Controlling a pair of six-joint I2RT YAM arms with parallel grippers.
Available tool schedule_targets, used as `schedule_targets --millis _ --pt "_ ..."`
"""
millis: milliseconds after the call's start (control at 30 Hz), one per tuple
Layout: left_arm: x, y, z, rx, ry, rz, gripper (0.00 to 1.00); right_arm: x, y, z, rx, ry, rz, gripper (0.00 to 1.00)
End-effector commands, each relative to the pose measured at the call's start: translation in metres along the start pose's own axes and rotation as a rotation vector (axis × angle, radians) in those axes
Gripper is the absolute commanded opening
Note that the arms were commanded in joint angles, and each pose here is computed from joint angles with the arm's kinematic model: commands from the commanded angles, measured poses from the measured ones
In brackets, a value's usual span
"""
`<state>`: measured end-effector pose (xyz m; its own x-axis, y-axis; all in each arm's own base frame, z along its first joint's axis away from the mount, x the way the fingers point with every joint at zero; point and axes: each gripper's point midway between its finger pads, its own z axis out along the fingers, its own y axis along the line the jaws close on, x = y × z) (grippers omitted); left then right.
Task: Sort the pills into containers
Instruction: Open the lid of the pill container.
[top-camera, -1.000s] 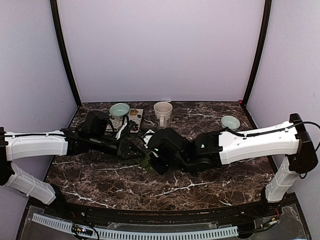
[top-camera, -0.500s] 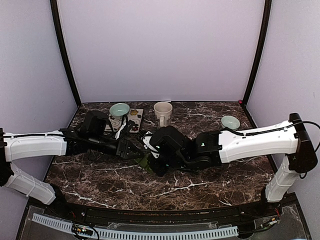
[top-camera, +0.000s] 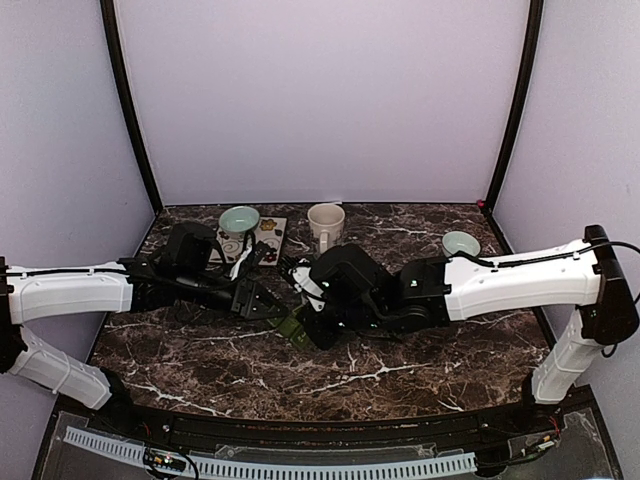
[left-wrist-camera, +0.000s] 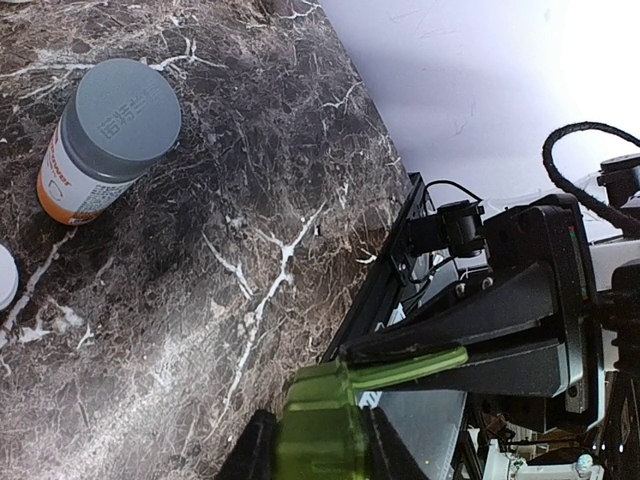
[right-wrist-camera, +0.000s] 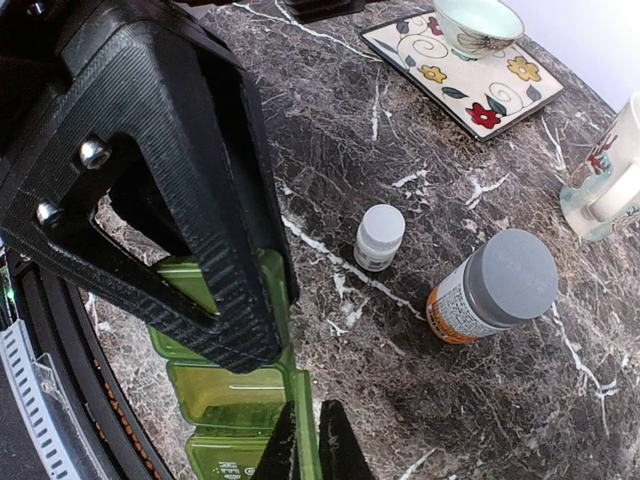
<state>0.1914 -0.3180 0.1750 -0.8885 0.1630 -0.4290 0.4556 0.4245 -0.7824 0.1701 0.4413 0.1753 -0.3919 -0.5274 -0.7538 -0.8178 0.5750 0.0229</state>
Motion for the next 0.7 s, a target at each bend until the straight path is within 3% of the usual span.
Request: schedule_targets --millis 0,167,367,667 --pt "0.0005 -0.0063 -0.0030 0.020 -0.006 0.032 0.00 -0.0195 0.0046 -0.0141 -0.043 -0.078 0.031 0.00" --pt "0.0014 -0.0029 -0.0019 0.007 -0.002 0.028 0.00 -0.0243 0.0054 -0.0188 -0.054 -0.097 0.041 0.00" --pt "0.0014 -0.0008 -0.0021 -0.003 -0.003 0.027 0.00 -0.0241 0.0056 -0.0186 -0.055 -0.099 0.051 0.09" --pt "0.0023 0.0015 -0.0014 -0.010 -0.001 0.025 0.00 -0.0247 0.0053 -0.0186 -0.056 -0.099 0.058 0.13"
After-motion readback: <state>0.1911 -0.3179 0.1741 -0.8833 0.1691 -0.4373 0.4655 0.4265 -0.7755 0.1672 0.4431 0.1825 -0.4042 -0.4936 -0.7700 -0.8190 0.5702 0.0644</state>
